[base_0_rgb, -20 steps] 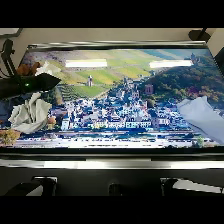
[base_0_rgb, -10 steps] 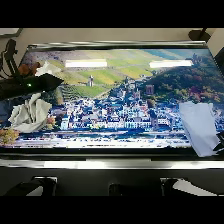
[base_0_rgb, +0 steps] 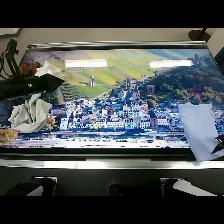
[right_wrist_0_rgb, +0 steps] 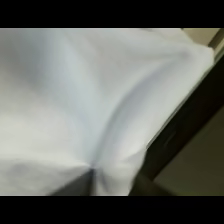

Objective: Fold the shirts.

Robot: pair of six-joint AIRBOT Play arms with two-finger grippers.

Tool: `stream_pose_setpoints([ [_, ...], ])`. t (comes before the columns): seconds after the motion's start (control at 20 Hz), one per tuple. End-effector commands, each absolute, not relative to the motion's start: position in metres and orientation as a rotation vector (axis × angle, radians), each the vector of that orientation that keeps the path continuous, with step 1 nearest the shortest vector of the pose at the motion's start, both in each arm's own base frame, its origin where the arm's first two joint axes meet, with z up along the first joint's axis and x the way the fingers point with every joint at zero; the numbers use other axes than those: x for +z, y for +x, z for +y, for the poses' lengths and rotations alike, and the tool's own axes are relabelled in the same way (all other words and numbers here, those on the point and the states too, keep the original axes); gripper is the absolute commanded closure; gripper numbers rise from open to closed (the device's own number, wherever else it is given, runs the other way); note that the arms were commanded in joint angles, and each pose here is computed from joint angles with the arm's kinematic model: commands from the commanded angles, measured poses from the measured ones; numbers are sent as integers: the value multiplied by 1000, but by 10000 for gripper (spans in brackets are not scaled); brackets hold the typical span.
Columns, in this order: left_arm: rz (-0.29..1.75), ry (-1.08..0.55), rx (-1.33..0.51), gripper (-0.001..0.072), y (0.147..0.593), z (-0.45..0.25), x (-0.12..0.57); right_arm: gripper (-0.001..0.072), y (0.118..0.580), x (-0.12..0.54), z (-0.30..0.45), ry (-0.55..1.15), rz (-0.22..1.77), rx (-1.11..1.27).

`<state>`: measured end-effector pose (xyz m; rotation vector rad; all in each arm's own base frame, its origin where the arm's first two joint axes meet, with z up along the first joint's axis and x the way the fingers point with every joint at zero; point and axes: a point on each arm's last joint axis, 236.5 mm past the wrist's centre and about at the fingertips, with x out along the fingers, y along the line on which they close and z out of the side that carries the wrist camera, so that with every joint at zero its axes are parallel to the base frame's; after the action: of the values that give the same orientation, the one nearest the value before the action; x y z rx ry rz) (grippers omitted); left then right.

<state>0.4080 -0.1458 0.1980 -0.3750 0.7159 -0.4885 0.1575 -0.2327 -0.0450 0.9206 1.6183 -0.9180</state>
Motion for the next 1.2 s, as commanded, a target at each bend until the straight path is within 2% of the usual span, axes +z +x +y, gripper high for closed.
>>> stream_pose_setpoints([
  [0.0,727,-367,-511,672,403,-155,198,92,147,-34,-237,849,1669,-902],
  [0.1,678,-348,-504,673,409,-151,217,92,164,1,-271,760,1520,-958],
  [0.2,577,-288,-423,674,427,-131,248,94,223,74,-322,621,1154,-975],
  [0.3,523,-183,-263,675,451,-94,272,108,307,182,-339,425,744,-886],
  [0.35,526,-118,-171,675,462,-75,274,150,349,230,-324,338,580,-793],
  [0.45,613,9,15,674,479,-37,247,151,420,277,-241,251,437,-546],
  [0.5,711,47,52,671,481,-31,215,148,440,267,-195,250,486,-441],
  [0.55,840,45,57,574,475,-32,178,147,452,238,-146,243,607,-341],
  [0.6,1026,21,43,147,457,-40,131,147,457,205,-108,231,733,-270],
  [0.65,1236,8,32,-5,426,-46,89,148,454,163,-73,222,893,-207],
  [0.7,1414,22,9,-3,395,-52,54,149,443,124,-46,218,1049,-160],
  [0.75,1472,50,-35,11,380,-59,34,153,426,88,-21,230,1216,-109],
  [0.8,1460,63,-47,56,374,-63,23,172,412,63,-7,229,1335,-79],
  [0.85,1417,40,-41,55,373,-68,19,172,403,47,-2,228,1416,-72],
  [0.95,1340,10,-42,55,376,-76,17,169,399,39,-1,229,1453,-83],
  [1.15,1334,13,-48,55,378,-78,16,169,395,38,-2,220,1472,-85],
])
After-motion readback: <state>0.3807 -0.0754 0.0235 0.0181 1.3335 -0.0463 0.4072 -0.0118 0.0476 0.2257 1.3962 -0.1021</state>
